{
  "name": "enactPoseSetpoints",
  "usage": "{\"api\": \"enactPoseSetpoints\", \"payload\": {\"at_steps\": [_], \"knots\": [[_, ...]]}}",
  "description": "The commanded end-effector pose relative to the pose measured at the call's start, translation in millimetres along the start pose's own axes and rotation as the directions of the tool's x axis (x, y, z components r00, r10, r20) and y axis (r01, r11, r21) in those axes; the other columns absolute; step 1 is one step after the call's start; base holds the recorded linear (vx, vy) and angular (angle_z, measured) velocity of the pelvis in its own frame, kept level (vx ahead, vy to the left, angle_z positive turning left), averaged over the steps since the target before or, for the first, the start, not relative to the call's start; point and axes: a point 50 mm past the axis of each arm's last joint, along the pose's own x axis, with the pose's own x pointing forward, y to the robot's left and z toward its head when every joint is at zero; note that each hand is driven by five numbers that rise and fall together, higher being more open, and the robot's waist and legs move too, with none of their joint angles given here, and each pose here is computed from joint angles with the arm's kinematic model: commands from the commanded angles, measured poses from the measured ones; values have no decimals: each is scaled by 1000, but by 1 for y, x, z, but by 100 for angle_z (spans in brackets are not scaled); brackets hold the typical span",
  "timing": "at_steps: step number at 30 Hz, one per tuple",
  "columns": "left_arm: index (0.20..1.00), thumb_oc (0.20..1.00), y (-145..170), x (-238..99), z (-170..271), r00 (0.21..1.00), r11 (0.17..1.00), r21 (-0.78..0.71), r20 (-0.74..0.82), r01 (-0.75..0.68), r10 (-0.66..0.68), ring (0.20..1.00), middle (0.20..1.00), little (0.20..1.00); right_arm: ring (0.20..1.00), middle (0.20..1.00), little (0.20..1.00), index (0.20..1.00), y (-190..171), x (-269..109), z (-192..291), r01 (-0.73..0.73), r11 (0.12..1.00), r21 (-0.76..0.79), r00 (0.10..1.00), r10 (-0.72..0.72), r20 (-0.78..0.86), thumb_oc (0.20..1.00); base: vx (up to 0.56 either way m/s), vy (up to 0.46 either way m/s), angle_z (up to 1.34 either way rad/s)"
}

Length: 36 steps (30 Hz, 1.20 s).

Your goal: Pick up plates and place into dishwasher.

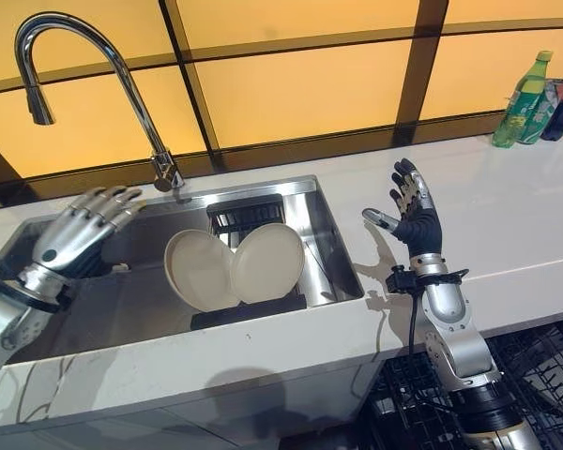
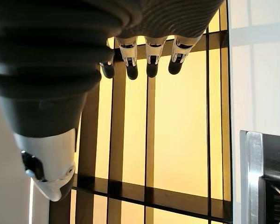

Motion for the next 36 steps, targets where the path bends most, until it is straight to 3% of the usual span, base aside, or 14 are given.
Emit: {"api": "enactPoseSetpoints", "payload": {"at_steps": [1,6,20,29,30,31,36], "knots": [[1000,1000,27,19,-3,979,979,81,103,-185,176,1000,1000,1000,1000,1000,1000,1000,4,3,9,-29,1000,6,998,29,48,1000,75,26,-2],[1000,1000,14,21,18,964,986,39,219,-162,150,1000,1000,1000,1000,1000,1000,1000,4,1,5,-30,1000,7,999,29,34,1000,61,20,-1],[1000,1000,-9,17,43,945,999,12,326,33,-35,1000,1000,1000,1000,1000,1000,1000,5,-5,0,-39,999,17,999,39,12,1000,42,-6,-3],[1000,1000,-12,20,24,960,981,116,214,157,-179,1000,1000,1000,1000,1000,1000,1000,2,-5,1,-37,999,16,999,37,0,1000,19,-7,-3],[953,953,-11,20,21,961,976,139,201,165,-191,953,953,953,1000,1000,1000,1000,1,-5,2,-39,999,14,999,39,-1,1000,0,0,0],[1000,1000,-10,20,18,959,971,160,193,178,-207,1000,1000,1000,1000,1000,1000,1000,1,-5,2,-41,999,12,999,41,-1,1000,0,0,0],[1000,1000,-8,15,4,944,938,221,135,267,-301,1000,1000,1000,1000,1000,1000,1000,-4,-6,4,-35,999,12,999,35,-2,1000,0,0,0]]}}
